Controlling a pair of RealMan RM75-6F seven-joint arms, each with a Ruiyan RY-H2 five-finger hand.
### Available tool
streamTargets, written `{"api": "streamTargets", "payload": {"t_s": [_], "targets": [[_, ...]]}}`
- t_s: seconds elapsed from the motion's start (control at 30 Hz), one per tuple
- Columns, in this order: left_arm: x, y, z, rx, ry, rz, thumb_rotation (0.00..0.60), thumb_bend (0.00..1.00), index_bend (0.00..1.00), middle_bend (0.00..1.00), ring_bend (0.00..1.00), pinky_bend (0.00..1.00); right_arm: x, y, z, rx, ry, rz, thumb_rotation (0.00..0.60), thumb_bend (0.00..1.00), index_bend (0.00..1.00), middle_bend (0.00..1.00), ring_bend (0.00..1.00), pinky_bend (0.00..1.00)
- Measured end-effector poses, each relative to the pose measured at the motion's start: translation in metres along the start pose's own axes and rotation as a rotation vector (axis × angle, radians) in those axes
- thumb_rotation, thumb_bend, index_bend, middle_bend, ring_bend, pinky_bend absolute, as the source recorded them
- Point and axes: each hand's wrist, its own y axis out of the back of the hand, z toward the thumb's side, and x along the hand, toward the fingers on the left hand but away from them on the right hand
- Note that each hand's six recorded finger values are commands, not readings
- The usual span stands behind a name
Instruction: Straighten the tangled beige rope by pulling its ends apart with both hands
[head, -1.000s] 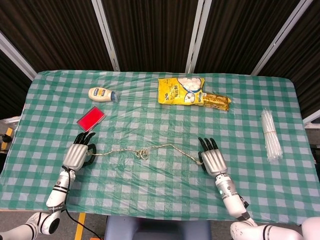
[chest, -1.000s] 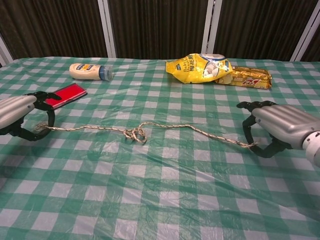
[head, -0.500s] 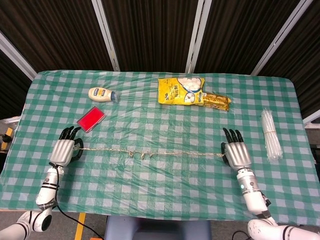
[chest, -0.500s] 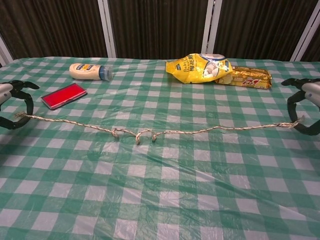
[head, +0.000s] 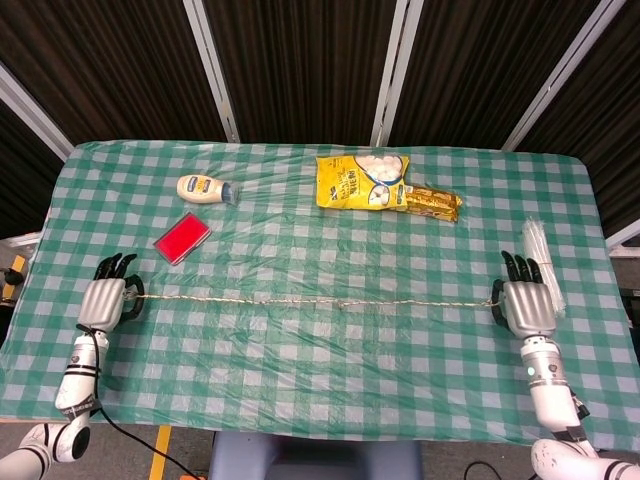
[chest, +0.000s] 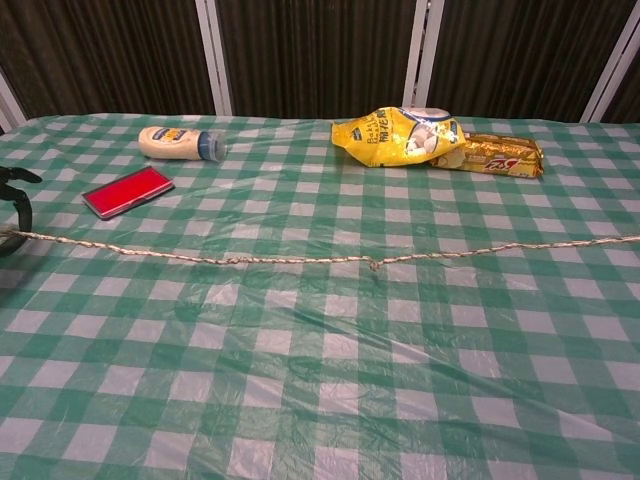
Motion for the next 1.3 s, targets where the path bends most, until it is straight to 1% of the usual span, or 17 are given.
{"api": "streamTargets", "payload": {"t_s": [0.27,0.53,0.73,1.1,1.17,1.2,1.23,1.27,1.3], "targets": [[0.002,-0.003,-0.007,-0.001,0.023,-0.012,0.600,0.44,0.64,0.11,0.00,0.09,0.001,-0.010,-0.020,-0.006,-0.040,0.030,0.600,0.61,0.79,0.13,0.00,0.00],[0.004,-0.006,-0.009,0.010,0.031,-0.017,0.600,0.44,0.64,0.11,0.00,0.09,0.000,-0.019,-0.029,-0.006,-0.059,0.055,0.600,0.61,0.79,0.14,0.00,0.00],[0.005,-0.010,-0.009,0.009,0.030,-0.030,0.600,0.44,0.64,0.11,0.00,0.09,0.000,-0.023,-0.030,0.000,-0.057,0.066,0.600,0.61,0.79,0.14,0.00,0.00],[0.003,-0.022,-0.009,0.018,0.025,-0.061,0.600,0.44,0.63,0.11,0.00,0.09,-0.001,-0.040,-0.021,0.012,-0.040,0.104,0.600,0.61,0.78,0.13,0.00,0.00],[0.003,-0.025,-0.009,0.026,0.021,-0.068,0.600,0.44,0.61,0.11,0.00,0.09,-0.002,-0.041,-0.020,0.015,-0.038,0.104,0.600,0.61,0.76,0.13,0.00,0.00],[0.002,-0.026,-0.008,0.028,0.019,-0.071,0.600,0.44,0.58,0.11,0.00,0.09,-0.001,-0.041,-0.020,0.018,-0.038,0.104,0.600,0.61,0.73,0.13,0.00,0.00],[0.002,-0.027,-0.008,0.027,0.017,-0.074,0.600,0.44,0.51,0.11,0.00,0.09,-0.001,-0.042,-0.020,0.021,-0.036,0.105,0.600,0.61,0.67,0.13,0.00,0.00],[0.002,-0.027,-0.008,0.026,0.016,-0.076,0.600,0.44,0.42,0.11,0.00,0.09,-0.001,-0.043,-0.020,0.025,-0.035,0.109,0.600,0.61,0.61,0.13,0.00,0.00],[0.002,-0.028,-0.008,0.025,0.014,-0.079,0.600,0.44,0.34,0.10,0.00,0.09,-0.001,-0.043,-0.020,0.029,-0.034,0.114,0.600,0.61,0.51,0.12,0.00,0.00]]}}
